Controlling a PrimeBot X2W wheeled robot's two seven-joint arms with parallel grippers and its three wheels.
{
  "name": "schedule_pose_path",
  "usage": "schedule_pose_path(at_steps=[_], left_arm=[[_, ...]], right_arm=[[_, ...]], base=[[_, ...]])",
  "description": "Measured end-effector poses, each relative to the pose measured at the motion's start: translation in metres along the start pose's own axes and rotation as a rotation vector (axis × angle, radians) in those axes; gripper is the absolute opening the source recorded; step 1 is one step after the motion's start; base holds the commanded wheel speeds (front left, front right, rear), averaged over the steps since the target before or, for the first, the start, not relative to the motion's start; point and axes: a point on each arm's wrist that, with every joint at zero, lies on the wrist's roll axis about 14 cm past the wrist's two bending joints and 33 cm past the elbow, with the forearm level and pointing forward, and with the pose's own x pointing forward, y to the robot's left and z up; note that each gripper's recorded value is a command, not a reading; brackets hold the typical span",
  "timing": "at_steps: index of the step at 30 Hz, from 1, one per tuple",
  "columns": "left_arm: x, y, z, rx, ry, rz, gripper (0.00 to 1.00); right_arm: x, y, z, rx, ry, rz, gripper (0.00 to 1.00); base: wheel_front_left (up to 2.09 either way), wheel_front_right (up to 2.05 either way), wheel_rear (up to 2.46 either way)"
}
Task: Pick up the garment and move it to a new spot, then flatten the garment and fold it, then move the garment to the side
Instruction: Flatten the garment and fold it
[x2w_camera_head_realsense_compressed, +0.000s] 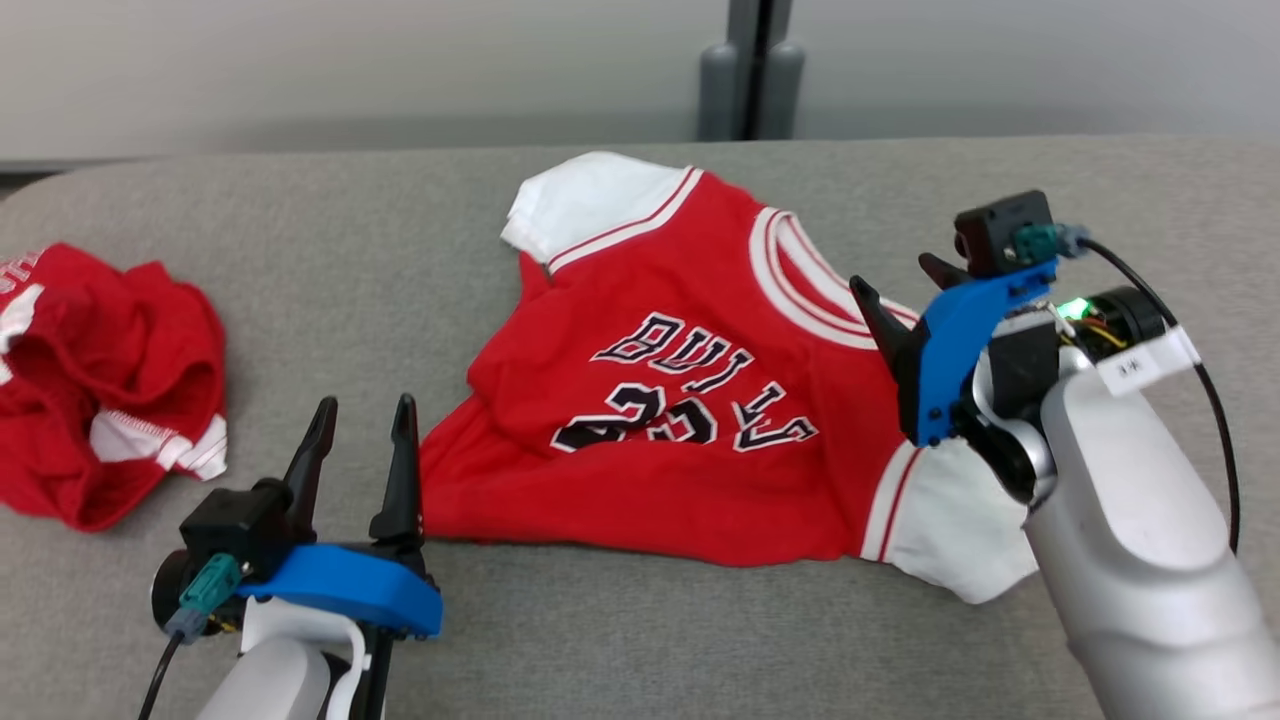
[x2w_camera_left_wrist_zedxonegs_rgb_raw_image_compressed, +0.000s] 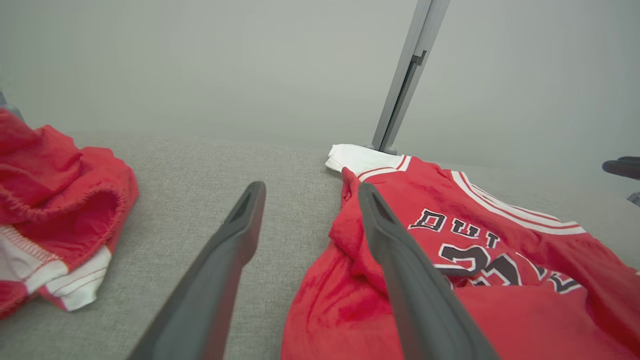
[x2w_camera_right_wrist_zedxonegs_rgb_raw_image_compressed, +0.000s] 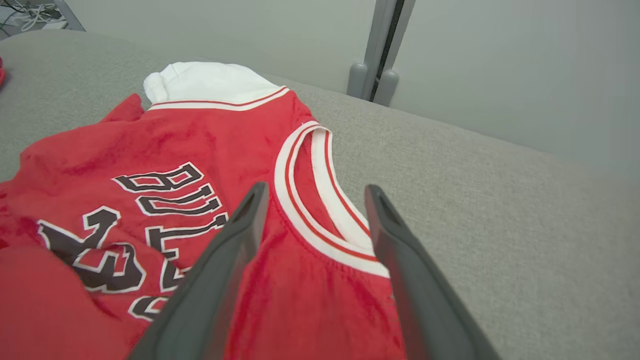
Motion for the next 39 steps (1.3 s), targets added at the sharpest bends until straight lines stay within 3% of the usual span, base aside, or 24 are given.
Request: schedule_pose_path(at_steps=[9,17,18,19,20,25,30,36,37,38,39], left_arm=[[0.012,0.010,-0.003,-0.002,-0.003,0.016,1.00],[0.023,0.019,-0.012,0.002,0.012,0.031,1.00],[0.024,0.020,-0.013,0.001,0.014,0.036,1.00],[0.025,0.022,-0.013,0.003,0.016,0.040,1.00],[0.025,0.024,-0.014,0.006,0.019,0.042,1.00],[0.026,0.028,-0.018,0.009,0.027,0.051,1.00],[0.030,0.026,-0.019,0.009,0.024,0.042,1.00],[0.033,0.021,-0.021,0.012,0.028,0.024,1.00],[0.034,0.021,-0.021,0.012,0.029,0.022,1.00],[0.035,0.021,-0.021,0.013,0.028,0.020,1.00],[0.035,0.020,-0.020,0.013,0.027,0.018,1.00]], right_arm=[[0.069,0.021,-0.040,-0.045,0.192,0.069,1.00],[0.108,0.032,-0.079,-0.089,0.324,0.103,1.00],[0.112,0.035,-0.081,-0.095,0.333,0.109,0.84],[0.116,0.038,-0.082,-0.102,0.341,0.117,0.35],[0.119,0.041,-0.082,-0.111,0.341,0.124,0.00],[0.127,0.026,-0.076,-0.118,0.303,0.097,0.00],[0.116,-0.060,-0.067,-0.126,0.254,-0.091,0.00],[0.104,-0.104,-0.051,-0.108,0.176,-0.204,0.00],[0.102,-0.107,-0.050,-0.105,0.169,-0.214,0.32],[0.100,-0.108,-0.047,-0.094,0.151,-0.220,1.00],[0.099,-0.107,-0.045,-0.086,0.136,-0.223,1.00]], base=[[0.00,0.00,0.00],[0.00,0.00,0.00],[0.00,0.00,0.00],[0.00,0.00,0.00],[0.00,0.00,0.00],[0.00,0.00,0.00],[0.00,0.00,0.00],[0.00,0.00,0.00],[0.00,0.00,0.00],[0.00,0.00,0.00],[0.00,0.00,0.00]])
